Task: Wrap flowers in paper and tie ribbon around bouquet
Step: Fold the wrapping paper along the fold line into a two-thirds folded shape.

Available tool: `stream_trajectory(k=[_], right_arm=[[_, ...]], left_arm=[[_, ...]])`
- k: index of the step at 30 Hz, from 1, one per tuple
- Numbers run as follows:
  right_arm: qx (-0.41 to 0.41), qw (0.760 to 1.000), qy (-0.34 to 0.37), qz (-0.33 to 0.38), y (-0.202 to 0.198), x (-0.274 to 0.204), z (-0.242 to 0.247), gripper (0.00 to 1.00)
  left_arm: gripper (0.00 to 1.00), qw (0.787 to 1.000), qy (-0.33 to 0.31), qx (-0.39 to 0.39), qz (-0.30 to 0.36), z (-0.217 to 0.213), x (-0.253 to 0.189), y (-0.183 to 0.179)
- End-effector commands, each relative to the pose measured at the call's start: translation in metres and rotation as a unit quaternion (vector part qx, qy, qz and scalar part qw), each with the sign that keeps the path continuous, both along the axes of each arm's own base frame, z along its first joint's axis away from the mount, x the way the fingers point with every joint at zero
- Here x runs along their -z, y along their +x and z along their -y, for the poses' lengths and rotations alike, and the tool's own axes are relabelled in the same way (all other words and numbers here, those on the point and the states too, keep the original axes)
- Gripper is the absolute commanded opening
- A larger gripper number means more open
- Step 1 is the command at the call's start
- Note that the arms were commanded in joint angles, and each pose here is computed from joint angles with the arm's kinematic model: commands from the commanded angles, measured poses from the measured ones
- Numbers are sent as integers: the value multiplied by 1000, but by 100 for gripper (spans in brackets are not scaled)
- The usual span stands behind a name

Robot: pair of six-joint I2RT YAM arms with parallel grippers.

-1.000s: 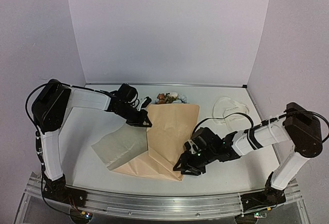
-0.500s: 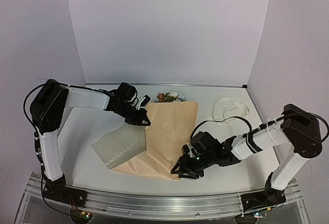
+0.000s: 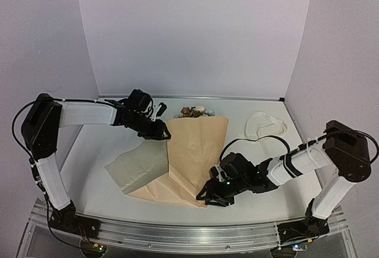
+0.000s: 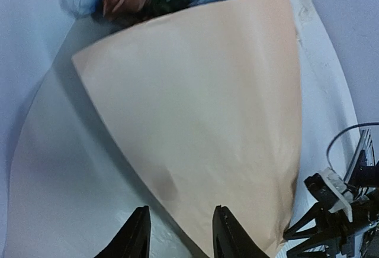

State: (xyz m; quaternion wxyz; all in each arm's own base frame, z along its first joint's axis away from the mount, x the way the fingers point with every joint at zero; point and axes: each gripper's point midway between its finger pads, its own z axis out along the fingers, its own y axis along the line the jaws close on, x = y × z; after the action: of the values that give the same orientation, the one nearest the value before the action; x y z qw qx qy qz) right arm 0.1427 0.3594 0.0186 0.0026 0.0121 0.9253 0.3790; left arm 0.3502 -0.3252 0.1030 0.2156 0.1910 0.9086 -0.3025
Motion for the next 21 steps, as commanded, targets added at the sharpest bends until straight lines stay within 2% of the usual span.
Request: stream_trajectory(k=[1,5,9,15,21], right_arm=[[6,999,-42,-22,-8,23,11,44],[5,999,-38,-23,-7,21,7,44],[6,999,-38,-25,-7,21,6,44],[8,999,-41,-26,-9,22,9,45],[16,998,-46,-27,-6,24,8,44]], left_arm=[[39,995,-28,3,97,17,-80,-19],[33,995,-52,45,67,51,-73,-66],[24,994,-74,76,14,79,-38,-103],[17,993,-83,70,-43,77,4,-125],[12,994,-56,57,-78,65,44,-135]])
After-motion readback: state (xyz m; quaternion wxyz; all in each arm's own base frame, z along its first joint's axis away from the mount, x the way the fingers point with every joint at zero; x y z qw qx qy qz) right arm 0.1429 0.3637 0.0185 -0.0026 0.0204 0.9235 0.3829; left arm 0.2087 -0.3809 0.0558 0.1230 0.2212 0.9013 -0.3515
